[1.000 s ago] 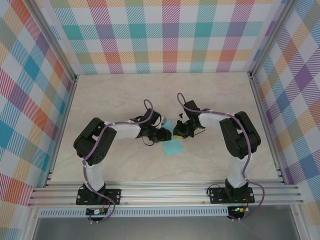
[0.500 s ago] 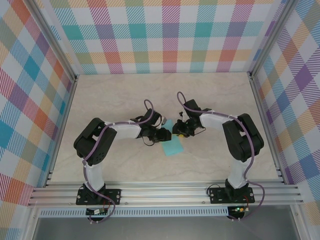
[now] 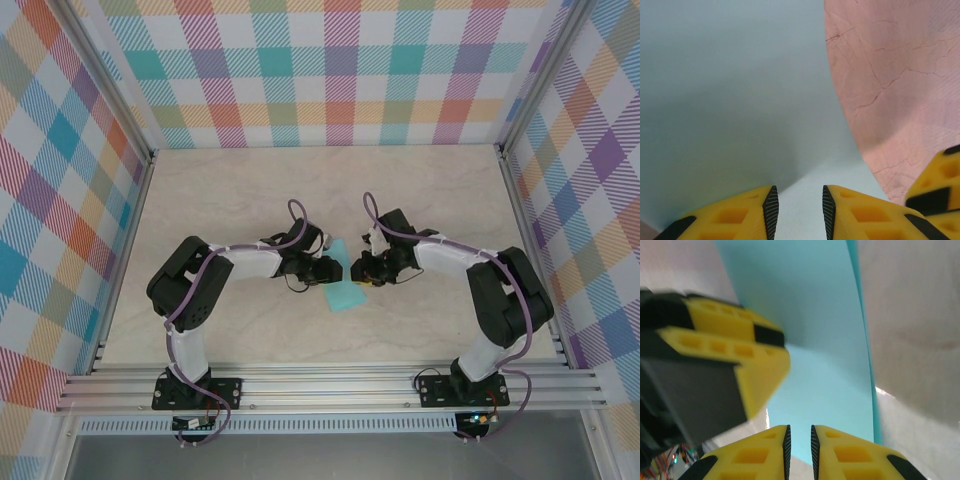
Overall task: Fold a paper plane with a square sheet of paper (fold left side to right side)
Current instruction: Hold the square sheet of paper at the center of the table.
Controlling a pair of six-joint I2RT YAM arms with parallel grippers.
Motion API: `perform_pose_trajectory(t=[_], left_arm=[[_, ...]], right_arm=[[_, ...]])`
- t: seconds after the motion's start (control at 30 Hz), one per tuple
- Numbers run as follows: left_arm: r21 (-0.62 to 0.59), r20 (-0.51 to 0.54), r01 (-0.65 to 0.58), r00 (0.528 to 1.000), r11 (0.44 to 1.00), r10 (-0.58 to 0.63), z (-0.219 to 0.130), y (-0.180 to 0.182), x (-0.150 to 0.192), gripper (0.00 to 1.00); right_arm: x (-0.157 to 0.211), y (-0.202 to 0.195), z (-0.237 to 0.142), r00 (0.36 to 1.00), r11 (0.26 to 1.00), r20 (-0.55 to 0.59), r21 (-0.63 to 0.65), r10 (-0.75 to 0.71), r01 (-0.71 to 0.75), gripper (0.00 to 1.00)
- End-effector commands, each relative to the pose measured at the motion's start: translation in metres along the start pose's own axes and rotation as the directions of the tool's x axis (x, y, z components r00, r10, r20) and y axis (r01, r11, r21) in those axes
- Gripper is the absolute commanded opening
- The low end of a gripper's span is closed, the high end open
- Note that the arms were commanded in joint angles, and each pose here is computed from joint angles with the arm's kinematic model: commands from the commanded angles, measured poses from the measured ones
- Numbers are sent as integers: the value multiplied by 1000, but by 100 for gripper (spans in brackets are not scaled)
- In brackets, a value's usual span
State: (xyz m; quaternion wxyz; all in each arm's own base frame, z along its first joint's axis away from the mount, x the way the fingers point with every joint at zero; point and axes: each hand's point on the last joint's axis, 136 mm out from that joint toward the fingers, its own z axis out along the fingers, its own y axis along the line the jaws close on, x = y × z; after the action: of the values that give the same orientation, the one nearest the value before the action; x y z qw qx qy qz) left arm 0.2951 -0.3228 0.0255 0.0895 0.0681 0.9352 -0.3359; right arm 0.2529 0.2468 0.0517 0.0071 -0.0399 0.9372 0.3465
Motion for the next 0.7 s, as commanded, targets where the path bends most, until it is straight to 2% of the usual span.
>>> perform_pose_trajectory(t=[0.0,0.17,0.43,0.67], left_arm=[[-126,-67,41,997,991,-50,7,33,28,32],[-121,-65,39,997,992,-47,6,32,28,32],[-94,-32,27,999,995,-30,-3,18,16,33],[-97,9,21,1000,995,-21,-10,22,-8,35]], right_arm=[[13,9,1,999,999,-49,-54,-6,3,18],[15,-3,15,993,999,-111,-23,24,-26,17],[31,-50,25,978,978,-169,191,122,-89,16],[44,-79,27,968,945,-184,306,173,-111,14]])
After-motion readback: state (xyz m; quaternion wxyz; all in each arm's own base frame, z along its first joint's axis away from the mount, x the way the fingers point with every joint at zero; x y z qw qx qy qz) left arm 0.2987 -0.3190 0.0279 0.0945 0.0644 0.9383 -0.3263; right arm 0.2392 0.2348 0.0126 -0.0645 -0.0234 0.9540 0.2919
